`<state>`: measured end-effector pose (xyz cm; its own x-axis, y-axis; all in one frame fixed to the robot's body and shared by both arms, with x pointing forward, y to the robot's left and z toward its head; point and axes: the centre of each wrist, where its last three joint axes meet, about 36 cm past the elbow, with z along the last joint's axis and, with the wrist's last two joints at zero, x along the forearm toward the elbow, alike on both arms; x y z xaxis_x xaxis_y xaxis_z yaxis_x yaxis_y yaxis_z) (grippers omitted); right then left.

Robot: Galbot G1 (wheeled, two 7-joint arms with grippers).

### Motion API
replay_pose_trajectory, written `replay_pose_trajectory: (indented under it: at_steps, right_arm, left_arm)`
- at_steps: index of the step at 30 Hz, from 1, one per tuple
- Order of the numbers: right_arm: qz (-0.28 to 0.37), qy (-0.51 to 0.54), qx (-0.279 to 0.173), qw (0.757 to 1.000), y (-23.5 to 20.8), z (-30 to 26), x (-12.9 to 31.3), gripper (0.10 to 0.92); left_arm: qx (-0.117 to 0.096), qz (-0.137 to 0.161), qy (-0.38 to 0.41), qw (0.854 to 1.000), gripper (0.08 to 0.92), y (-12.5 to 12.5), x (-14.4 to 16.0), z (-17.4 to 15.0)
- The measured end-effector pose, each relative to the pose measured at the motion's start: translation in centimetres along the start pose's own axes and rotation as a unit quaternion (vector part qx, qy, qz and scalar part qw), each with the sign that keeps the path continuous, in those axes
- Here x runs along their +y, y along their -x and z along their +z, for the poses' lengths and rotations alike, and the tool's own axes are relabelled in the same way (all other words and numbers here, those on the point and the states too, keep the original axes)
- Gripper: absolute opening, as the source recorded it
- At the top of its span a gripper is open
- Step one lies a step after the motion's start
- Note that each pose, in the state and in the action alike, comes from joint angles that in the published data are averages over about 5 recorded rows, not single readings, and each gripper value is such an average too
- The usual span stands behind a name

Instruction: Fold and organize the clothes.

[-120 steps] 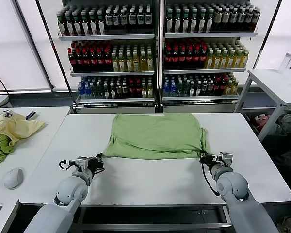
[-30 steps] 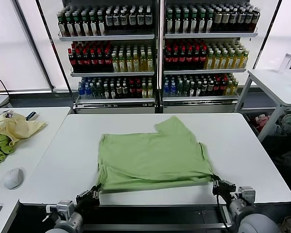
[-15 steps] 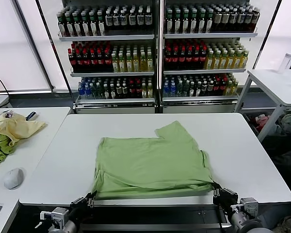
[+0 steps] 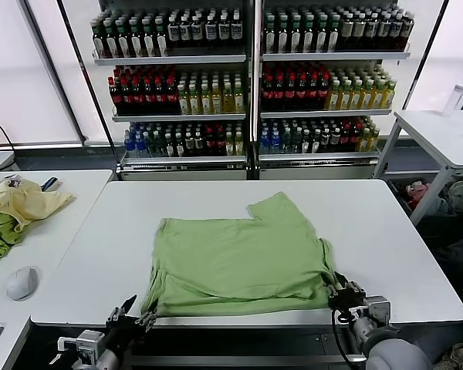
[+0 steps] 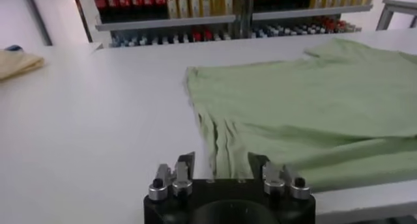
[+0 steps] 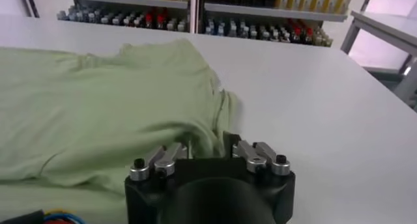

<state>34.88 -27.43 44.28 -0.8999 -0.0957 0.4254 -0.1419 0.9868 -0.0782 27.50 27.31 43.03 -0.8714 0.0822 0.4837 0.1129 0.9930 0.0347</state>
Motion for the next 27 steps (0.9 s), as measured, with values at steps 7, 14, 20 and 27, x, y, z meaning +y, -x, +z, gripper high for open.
replay_pose_trajectory:
  at_steps: [7, 14, 20, 27]
  right_arm:
    - [-0.001, 0.001, -0.028, 1.000, 3.0, -1.5, 0.2, 0.786]
    - [-0.009, 0.008, -0.046, 0.999, 7.8, -3.8, 0.6, 0.822]
    - [-0.012, 0.013, -0.047, 0.999, 12.5, -6.0, 0.5, 0.823]
    - [-0.012, 0.014, -0.042, 0.999, 17.7, -9.0, 0.4, 0.823]
  left_arm:
    - [-0.023, -0.014, -0.003, 1.000, 0.816, 1.0, 0.5, -1.1]
    - [-0.038, -0.025, -0.007, 0.999, 0.823, 4.2, 1.3, -2.5]
    - [-0.041, -0.033, -0.017, 0.998, 0.823, 8.4, 2.0, -3.9]
    - [-0.040, -0.046, -0.021, 0.998, 0.823, 14.0, 2.2, -5.7]
